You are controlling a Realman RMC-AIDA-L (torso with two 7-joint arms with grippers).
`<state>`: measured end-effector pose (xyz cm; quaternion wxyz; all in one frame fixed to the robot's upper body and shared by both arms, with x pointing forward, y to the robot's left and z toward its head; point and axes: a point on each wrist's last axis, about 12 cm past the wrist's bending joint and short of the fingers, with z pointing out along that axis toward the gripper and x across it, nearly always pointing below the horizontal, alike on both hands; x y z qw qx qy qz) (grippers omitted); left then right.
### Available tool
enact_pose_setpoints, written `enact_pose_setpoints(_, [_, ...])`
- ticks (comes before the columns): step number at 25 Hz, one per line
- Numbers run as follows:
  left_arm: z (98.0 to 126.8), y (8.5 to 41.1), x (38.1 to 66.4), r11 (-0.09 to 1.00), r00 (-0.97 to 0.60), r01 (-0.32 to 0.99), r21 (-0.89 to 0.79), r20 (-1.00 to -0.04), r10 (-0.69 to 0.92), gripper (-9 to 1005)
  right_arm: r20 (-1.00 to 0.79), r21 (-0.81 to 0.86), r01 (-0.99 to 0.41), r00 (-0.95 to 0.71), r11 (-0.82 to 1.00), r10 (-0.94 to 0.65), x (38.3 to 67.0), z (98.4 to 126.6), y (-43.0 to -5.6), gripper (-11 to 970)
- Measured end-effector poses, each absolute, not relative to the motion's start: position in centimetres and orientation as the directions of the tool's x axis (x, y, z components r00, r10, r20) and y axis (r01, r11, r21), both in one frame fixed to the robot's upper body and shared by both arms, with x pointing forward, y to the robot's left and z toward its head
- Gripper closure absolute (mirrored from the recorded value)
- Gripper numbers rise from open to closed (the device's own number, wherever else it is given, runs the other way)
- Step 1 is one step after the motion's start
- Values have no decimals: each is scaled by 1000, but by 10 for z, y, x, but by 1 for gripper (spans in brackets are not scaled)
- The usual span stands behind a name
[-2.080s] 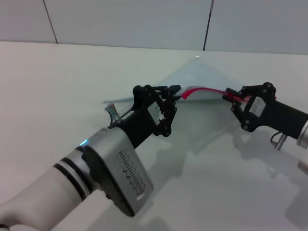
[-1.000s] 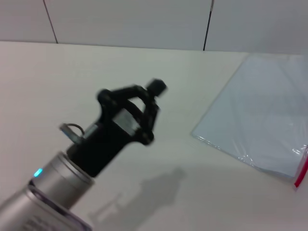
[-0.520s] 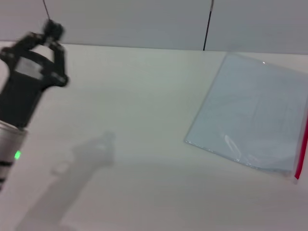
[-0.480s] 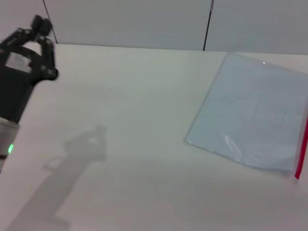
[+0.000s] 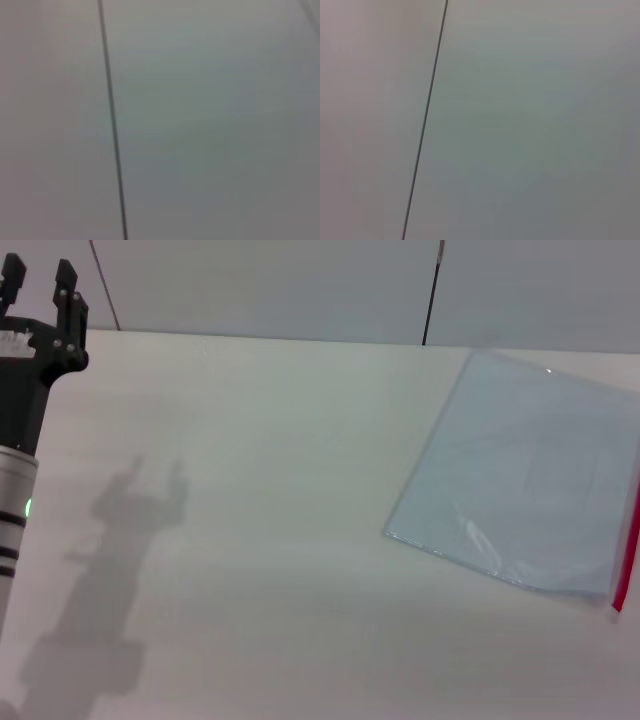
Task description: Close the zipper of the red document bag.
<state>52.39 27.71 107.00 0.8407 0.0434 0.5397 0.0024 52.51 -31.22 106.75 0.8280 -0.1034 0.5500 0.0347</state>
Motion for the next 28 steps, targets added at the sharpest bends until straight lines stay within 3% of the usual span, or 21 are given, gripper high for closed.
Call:
enact_pose_setpoints(6, [1074,276,541,999,387,-2,34,-921,32,449,-935,-75,-194,355,978,-1,533,1066,-305,68])
enact_pose_setpoints(28, [1071,272,545,1000,356,-11,27,-934,30,422,-941,-61,-229,337,971,20,538,1066,-296,75])
